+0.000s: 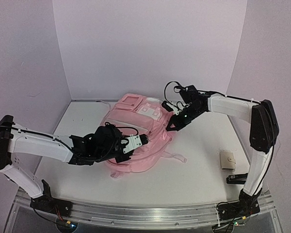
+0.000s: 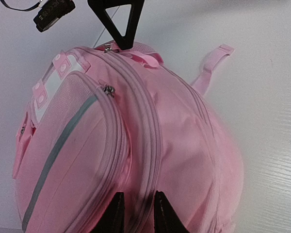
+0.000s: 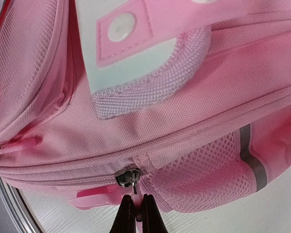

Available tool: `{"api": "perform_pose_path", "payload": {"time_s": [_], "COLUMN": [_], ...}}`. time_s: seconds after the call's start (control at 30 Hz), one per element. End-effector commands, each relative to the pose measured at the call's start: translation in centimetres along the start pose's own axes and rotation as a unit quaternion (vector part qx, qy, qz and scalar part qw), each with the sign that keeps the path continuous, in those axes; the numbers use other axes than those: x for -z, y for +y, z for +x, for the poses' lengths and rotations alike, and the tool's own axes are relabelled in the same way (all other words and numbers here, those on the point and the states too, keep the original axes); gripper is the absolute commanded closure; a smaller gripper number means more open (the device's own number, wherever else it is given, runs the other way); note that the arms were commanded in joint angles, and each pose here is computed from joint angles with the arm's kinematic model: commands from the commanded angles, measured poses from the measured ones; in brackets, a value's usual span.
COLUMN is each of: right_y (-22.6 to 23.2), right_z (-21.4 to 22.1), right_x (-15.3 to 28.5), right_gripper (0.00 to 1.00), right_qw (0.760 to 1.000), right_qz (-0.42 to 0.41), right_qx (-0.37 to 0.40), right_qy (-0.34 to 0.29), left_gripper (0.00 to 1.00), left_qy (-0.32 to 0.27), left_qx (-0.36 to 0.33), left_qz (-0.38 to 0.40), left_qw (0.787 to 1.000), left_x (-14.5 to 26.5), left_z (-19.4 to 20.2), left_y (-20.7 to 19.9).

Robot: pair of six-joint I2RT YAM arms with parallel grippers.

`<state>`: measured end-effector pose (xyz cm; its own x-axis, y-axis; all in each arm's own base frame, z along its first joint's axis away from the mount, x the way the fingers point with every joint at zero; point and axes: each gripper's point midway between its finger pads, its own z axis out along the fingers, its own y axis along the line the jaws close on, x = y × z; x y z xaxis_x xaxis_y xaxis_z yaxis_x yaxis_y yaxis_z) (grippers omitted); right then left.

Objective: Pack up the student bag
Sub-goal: Zip the student bag at the center of the board.

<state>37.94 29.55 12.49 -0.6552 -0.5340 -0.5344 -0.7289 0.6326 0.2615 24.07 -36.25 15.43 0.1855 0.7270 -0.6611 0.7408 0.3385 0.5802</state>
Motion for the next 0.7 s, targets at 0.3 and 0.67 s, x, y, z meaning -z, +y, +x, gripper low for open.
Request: {"api": "perform_pose_path", "payload": {"time_s": [0.3, 0.67], "right_y": [-5.0, -1.0], "right_z": [-1.3, -1.9], "right_x": [4.5, 8.7], "right_gripper": [0.67, 0.22], "right_qw": [0.997, 0.986], "right_qz": [0.061, 0.014], "right_qx": [-0.034, 0.158], "right_qy": [-0.036, -0.051], "left_gripper": [0.26, 0.0], "left_qy": [-0.036, -0.017], "left_qx": [0.372, 0.423], "left_qz": [-0.022, 0.053], "left_qw": [0.927, 0.905], "left_x": [2.6, 2.3], "left_z": [-1.2, 0.1], "left_y": [8.0, 7.7]}}
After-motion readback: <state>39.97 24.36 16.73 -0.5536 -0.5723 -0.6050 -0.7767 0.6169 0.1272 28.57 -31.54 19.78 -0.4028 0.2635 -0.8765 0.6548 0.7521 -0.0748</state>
